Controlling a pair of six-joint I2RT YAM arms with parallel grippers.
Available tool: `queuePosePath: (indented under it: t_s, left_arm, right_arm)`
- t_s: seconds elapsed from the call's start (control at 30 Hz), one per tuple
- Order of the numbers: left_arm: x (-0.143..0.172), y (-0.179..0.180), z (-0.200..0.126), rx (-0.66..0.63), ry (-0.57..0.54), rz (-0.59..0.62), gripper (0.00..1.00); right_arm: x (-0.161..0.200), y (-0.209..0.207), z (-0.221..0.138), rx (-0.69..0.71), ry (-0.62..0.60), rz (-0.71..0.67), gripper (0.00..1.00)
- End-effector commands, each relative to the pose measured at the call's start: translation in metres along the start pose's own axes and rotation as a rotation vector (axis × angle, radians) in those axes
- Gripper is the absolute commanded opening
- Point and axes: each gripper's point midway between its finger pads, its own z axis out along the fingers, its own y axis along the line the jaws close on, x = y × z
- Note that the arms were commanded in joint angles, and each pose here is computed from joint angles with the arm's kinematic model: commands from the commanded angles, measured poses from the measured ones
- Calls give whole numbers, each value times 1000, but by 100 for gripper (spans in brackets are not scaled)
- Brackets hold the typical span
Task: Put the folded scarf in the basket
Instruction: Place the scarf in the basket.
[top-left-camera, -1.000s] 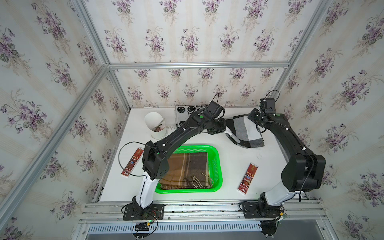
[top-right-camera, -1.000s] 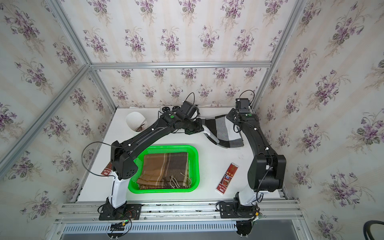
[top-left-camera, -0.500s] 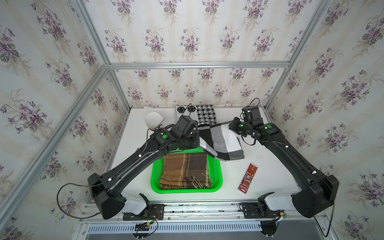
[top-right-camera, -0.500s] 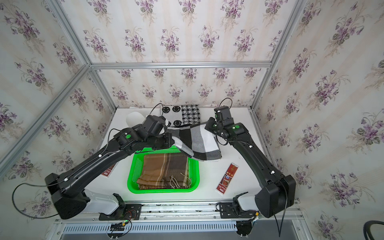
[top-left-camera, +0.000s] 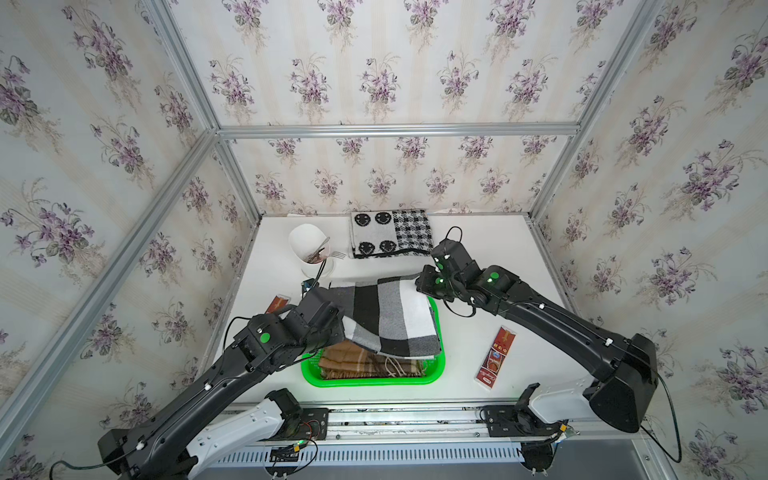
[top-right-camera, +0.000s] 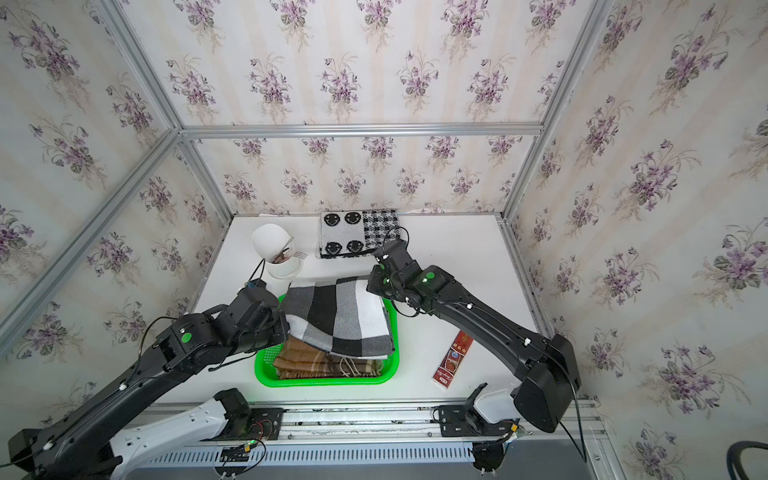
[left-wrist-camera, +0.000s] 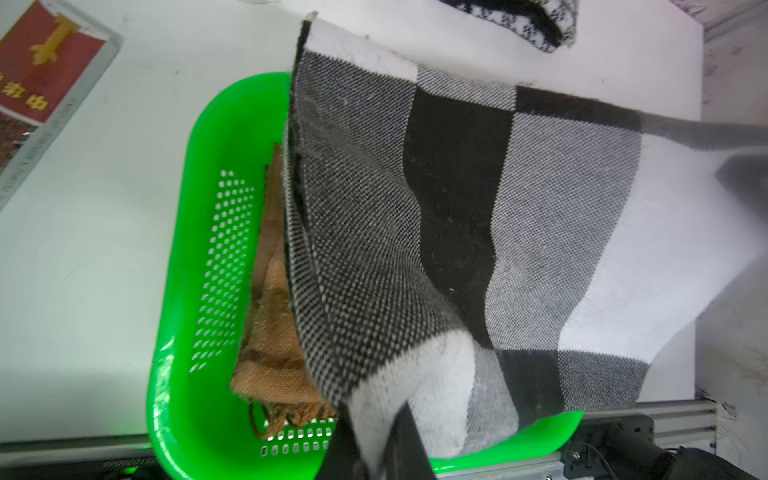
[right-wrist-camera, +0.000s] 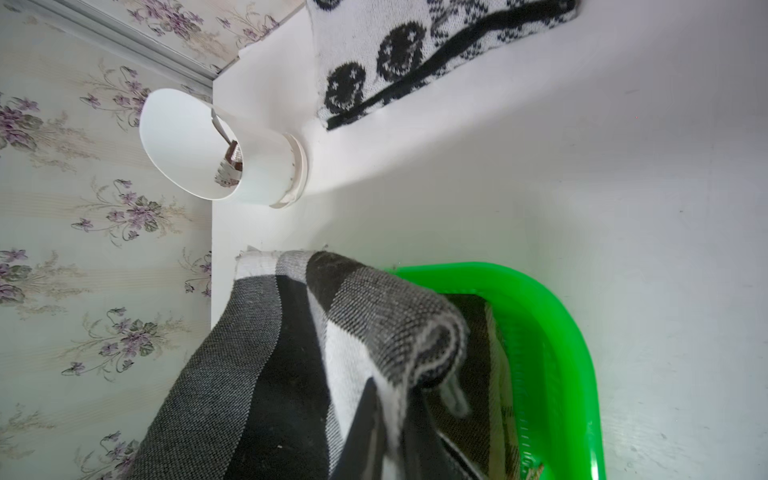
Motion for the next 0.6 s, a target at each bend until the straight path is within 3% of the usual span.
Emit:
queuePosePath:
  t_s: [0.0, 0.57]
  left_arm:
    - [-2, 20, 2, -79, -43, -28, 0]
    - [28, 38, 19, -116, 53, -57, 0]
  right_arm:
    - [-1, 3, 7, 0, -35, 16, 0]
    - [14, -17, 25, 54, -1, 13, 0]
